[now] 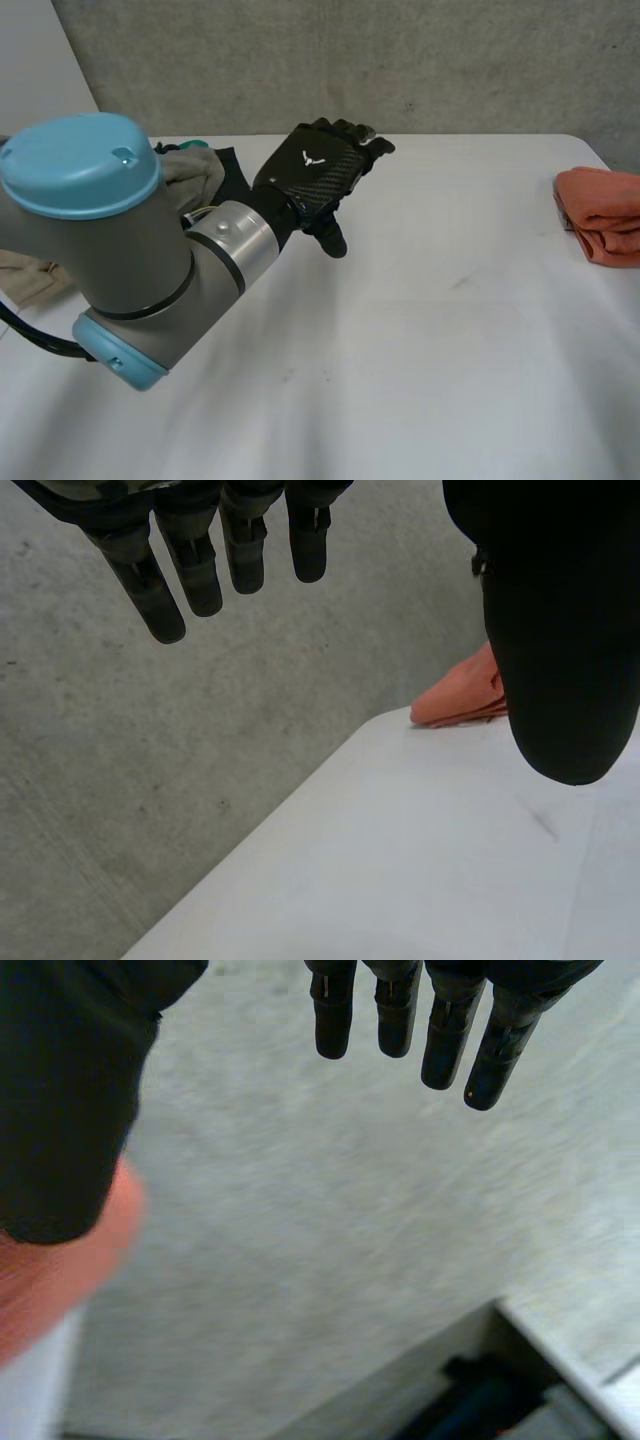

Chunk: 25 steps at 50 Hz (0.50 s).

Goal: Fold the laundry.

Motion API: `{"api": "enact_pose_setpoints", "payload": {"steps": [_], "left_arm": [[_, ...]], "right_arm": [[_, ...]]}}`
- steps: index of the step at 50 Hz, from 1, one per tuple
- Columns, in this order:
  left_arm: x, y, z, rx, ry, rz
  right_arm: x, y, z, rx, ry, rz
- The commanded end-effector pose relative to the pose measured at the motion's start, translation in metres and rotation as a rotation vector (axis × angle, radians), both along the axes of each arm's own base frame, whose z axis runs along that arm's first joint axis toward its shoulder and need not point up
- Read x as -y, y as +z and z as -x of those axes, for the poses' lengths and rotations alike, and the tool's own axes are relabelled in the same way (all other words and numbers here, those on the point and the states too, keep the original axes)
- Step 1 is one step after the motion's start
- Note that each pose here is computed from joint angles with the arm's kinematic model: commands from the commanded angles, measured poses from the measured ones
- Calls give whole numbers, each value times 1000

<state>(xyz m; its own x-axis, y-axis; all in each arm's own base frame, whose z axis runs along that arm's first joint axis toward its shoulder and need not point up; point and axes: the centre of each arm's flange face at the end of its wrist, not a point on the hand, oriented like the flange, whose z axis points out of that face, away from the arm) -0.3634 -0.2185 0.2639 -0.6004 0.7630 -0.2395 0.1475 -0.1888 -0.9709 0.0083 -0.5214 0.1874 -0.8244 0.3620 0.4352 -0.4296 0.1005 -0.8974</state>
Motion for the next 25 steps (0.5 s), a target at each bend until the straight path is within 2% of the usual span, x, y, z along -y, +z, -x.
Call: {"api": "enact_pose_setpoints", "payload": {"steps": [1, 5, 6, 7, 9, 10, 12, 13, 15, 17, 18, 22, 25], "left_arm": [[5, 19, -9, -32, 38, 47], [26, 33, -26, -60, 137, 88], [34, 36, -33, -65, 174, 95], [48, 41, -46, -75, 247, 115], [63, 46, -59, -86, 318, 140], [78, 49, -71, -97, 377, 164], [93, 53, -83, -111, 421, 194], [99, 54, -88, -112, 435, 204], [128, 45, -110, -82, 503, 218], [149, 29, -128, -33, 549, 199], [167, 12, -146, 22, 581, 178], [198, -24, -177, 150, 608, 165], [215, -42, -188, 211, 613, 177]], "right_arm": [[-32, 82, -40, -102, 97, 258], [-60, 97, -100, -124, 290, 346], [-74, 94, -125, -132, 384, 363], [-81, 90, -139, -135, 437, 361], [-97, 83, -162, -145, 550, 355], [-115, 76, -184, -161, 676, 340], [-134, 68, -201, -176, 805, 310], [-153, 60, -214, -180, 916, 271], [-172, 52, -224, -177, 1020, 216], [-191, 36, -227, -138, 1091, 94], [-197, 32, -227, -120, 1100, 48], [-217, 10, -224, -44, 1097, -191], [-231, -6, -220, -38, 1084, -337]]}}
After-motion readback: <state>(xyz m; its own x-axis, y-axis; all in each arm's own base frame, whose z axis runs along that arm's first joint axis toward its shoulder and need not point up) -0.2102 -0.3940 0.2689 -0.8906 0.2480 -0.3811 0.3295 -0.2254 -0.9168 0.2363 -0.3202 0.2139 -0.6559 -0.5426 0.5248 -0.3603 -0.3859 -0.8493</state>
